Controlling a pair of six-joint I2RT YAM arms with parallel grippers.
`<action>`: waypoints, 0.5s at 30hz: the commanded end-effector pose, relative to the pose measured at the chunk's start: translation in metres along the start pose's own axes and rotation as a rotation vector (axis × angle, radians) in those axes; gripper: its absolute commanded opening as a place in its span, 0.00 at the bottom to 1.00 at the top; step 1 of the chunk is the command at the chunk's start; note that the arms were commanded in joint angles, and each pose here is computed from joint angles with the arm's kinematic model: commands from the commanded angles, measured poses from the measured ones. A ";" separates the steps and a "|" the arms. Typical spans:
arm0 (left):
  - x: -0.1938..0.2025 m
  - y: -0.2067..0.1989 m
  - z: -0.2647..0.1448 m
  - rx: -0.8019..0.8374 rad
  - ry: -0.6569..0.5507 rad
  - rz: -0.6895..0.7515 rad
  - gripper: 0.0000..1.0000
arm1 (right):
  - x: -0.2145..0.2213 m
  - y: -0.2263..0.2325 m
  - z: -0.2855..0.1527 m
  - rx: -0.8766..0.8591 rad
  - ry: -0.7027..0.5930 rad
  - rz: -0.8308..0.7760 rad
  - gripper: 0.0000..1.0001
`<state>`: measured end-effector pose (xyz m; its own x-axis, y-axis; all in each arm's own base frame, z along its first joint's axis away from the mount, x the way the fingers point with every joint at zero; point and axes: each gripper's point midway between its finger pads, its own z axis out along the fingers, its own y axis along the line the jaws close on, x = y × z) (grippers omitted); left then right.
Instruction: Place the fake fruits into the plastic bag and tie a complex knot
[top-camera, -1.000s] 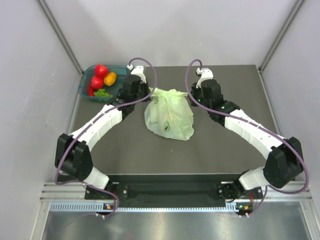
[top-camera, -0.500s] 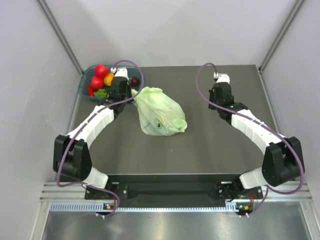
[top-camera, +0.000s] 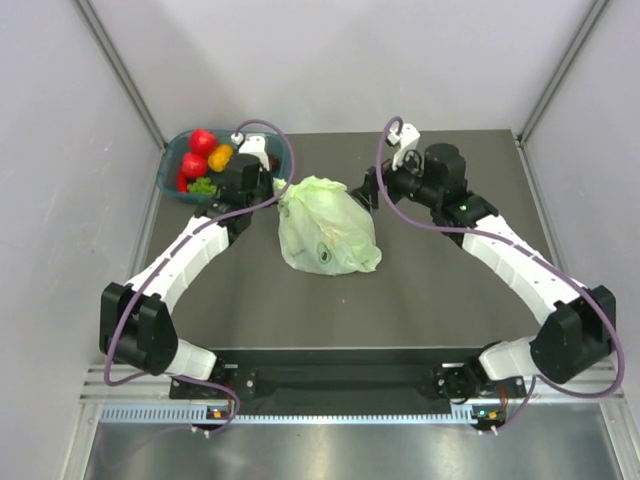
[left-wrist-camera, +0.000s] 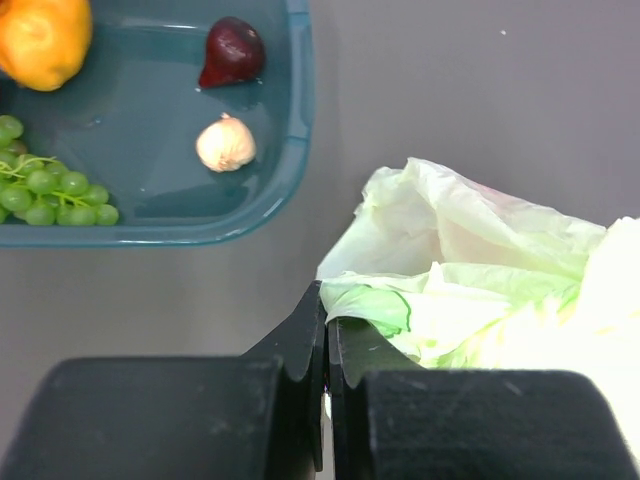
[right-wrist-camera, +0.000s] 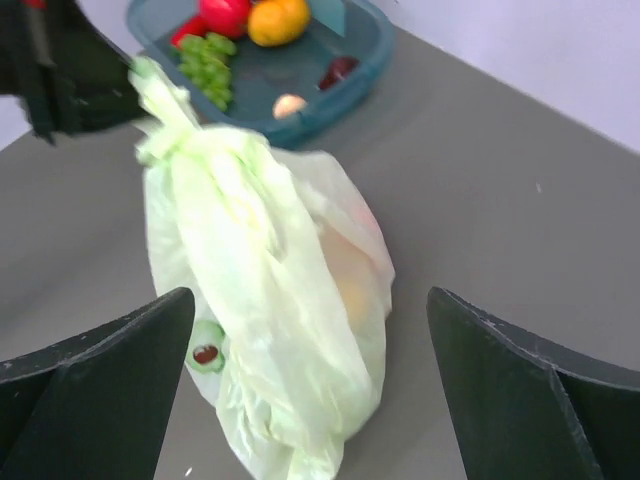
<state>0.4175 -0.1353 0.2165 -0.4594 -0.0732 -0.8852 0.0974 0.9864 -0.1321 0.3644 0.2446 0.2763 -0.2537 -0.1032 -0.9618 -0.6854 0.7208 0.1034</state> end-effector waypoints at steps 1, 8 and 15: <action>-0.030 -0.012 -0.016 0.039 -0.070 -0.007 0.00 | -0.033 0.030 0.013 -0.147 -0.050 -0.093 1.00; -0.035 -0.021 -0.020 0.056 -0.069 0.010 0.00 | -0.032 0.048 0.046 -0.125 0.051 -0.204 0.82; -0.038 -0.026 -0.021 0.061 -0.072 0.022 0.00 | -0.020 0.052 0.065 -0.105 0.127 -0.258 0.61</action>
<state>0.4121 -0.1522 0.2292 -0.4609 -0.0517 -0.8860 0.1410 0.9814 -0.1306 0.3754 0.3246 0.2732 -0.1821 -0.3226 -0.9288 -0.8077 0.5878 -0.0458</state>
